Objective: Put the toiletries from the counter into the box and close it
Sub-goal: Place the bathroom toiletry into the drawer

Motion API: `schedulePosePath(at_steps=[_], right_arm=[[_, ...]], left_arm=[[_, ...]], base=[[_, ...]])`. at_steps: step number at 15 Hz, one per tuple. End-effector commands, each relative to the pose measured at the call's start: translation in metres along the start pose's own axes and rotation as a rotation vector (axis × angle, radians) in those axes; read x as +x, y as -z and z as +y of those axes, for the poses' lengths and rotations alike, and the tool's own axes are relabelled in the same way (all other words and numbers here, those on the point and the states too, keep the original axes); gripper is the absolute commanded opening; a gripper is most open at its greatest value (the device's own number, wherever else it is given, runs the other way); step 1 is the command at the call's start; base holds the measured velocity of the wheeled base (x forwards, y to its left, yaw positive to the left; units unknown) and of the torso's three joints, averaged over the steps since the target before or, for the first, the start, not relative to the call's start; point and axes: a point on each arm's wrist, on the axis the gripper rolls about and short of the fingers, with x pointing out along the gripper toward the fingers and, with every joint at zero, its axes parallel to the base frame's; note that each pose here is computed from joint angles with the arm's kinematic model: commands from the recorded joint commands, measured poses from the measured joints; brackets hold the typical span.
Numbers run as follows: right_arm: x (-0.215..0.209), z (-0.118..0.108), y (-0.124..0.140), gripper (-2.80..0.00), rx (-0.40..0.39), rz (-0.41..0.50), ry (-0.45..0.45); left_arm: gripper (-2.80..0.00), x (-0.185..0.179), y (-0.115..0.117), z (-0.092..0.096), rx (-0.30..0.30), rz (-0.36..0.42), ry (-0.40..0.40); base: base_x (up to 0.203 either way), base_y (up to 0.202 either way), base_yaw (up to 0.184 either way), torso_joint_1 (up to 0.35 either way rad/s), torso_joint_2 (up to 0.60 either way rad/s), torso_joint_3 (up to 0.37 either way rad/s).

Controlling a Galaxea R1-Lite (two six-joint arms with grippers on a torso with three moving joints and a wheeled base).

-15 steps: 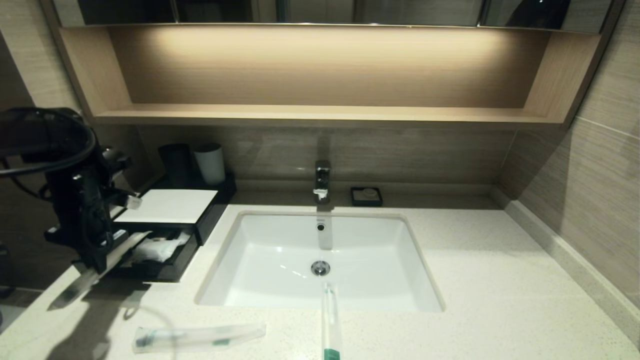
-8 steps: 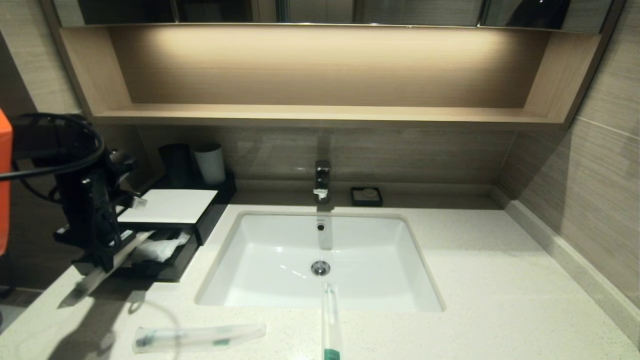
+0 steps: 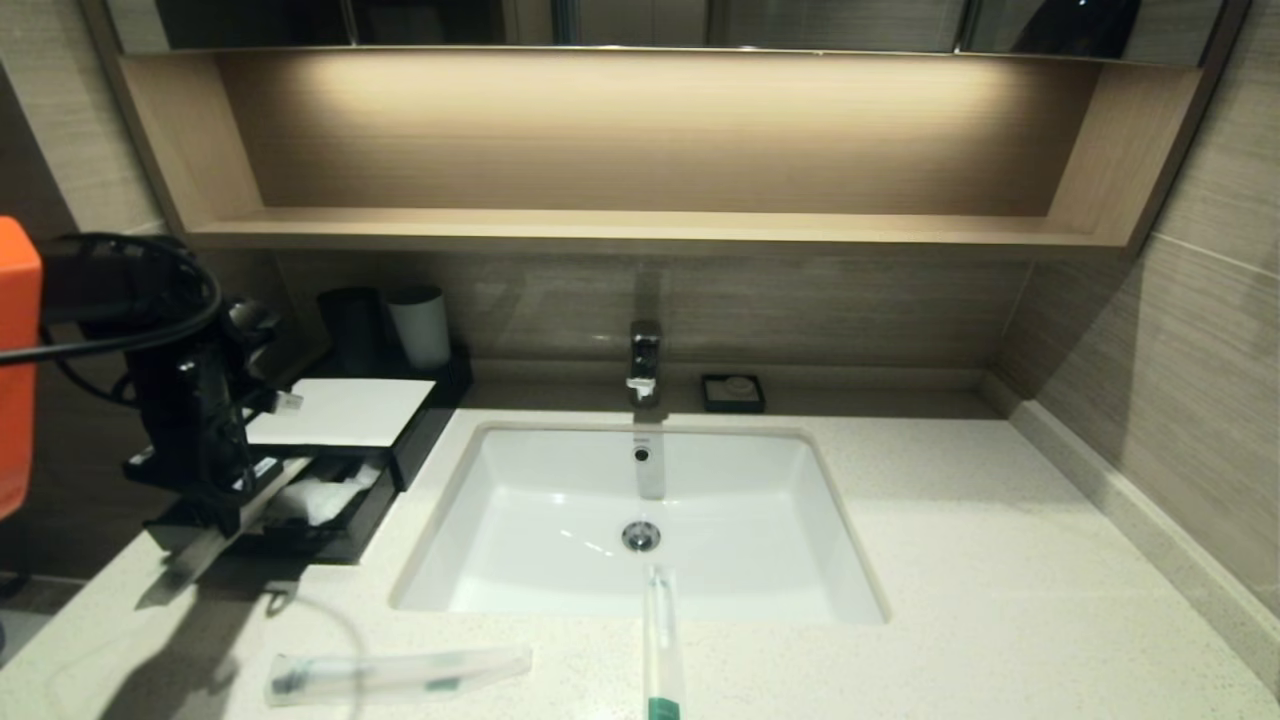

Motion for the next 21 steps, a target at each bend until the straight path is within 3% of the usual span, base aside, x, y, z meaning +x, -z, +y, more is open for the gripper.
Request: schedulePosePath(at_steps=[1, 21], right_arm=[[0.000, 0.000, 0.000, -2.80, 0.000, 0.001, 0.000], [0.000, 0.000, 0.000, -2.80, 0.000, 0.001, 0.000]], left_arm=[[-2.80, 0.004, -0.003, 0.000, -0.010, -0.003, -0.002], [-2.80, 0.008, -0.019, -0.004, -0.042, -0.111, -0.031]], base=[[0.000, 0.000, 0.000, 0.000, 0.00, 0.000], [0.000, 0.000, 0.000, 0.000, 0.00, 0.000]])
